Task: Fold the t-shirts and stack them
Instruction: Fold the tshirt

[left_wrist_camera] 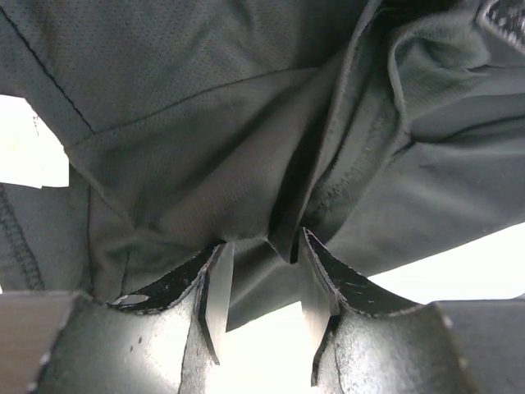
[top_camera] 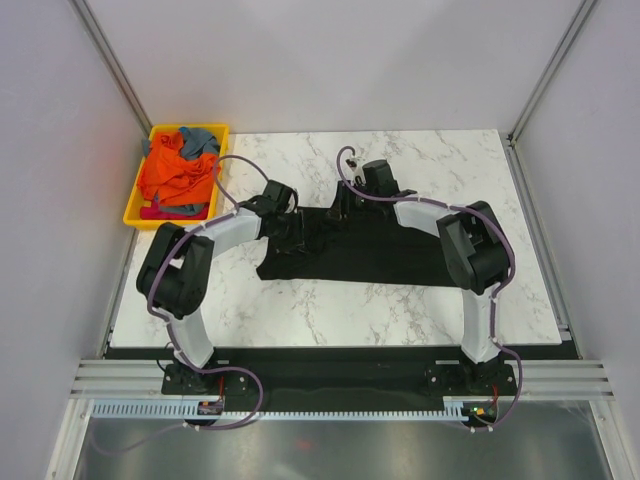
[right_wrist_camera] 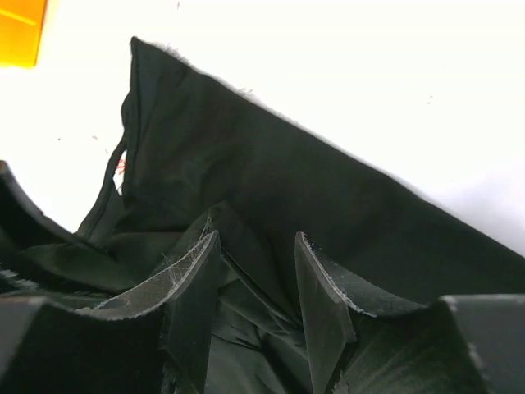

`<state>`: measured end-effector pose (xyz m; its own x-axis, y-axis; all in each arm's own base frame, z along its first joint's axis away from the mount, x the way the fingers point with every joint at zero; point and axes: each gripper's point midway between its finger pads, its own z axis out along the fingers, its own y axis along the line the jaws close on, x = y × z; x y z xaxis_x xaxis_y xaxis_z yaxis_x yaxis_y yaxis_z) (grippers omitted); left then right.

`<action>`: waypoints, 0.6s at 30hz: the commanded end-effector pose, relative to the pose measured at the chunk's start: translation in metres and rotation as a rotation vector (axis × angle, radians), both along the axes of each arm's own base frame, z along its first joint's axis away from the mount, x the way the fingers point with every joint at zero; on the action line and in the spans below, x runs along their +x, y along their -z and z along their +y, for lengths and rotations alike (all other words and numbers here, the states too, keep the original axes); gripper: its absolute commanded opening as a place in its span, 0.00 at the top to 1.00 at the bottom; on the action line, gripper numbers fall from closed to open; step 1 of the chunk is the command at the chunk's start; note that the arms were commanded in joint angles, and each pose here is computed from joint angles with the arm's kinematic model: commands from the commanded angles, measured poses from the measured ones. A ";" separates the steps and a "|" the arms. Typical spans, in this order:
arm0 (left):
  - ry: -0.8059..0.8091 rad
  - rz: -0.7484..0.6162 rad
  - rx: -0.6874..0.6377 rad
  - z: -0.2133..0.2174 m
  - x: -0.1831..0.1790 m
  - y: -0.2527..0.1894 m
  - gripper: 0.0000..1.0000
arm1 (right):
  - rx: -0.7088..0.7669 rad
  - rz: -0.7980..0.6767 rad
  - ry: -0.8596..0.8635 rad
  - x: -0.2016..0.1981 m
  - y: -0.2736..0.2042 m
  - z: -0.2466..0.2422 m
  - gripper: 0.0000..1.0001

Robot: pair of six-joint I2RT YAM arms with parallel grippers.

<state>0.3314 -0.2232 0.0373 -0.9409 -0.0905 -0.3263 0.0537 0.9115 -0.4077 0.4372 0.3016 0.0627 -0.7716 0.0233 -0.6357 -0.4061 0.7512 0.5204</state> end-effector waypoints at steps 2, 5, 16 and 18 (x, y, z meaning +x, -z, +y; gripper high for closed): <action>-0.013 -0.036 -0.025 -0.011 0.017 -0.006 0.56 | 0.045 -0.057 -0.070 0.004 -0.015 0.021 0.50; -0.018 -0.045 -0.010 -0.009 0.021 -0.003 0.59 | 0.042 -0.062 -0.075 0.003 -0.015 0.020 0.50; -0.014 -0.061 -0.008 -0.005 0.014 -0.027 0.98 | 0.013 -0.085 -0.110 -0.016 -0.025 0.009 0.57; -0.018 -0.059 0.005 0.000 0.009 -0.030 0.98 | 0.012 -0.091 -0.115 -0.020 -0.028 0.008 0.59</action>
<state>0.3360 -0.2238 0.0324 -0.9461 -0.0927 -0.3103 0.0391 0.9184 -0.3937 0.4206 0.3075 0.0601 -0.7642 -0.0395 -0.6438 -0.4647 0.7258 0.5072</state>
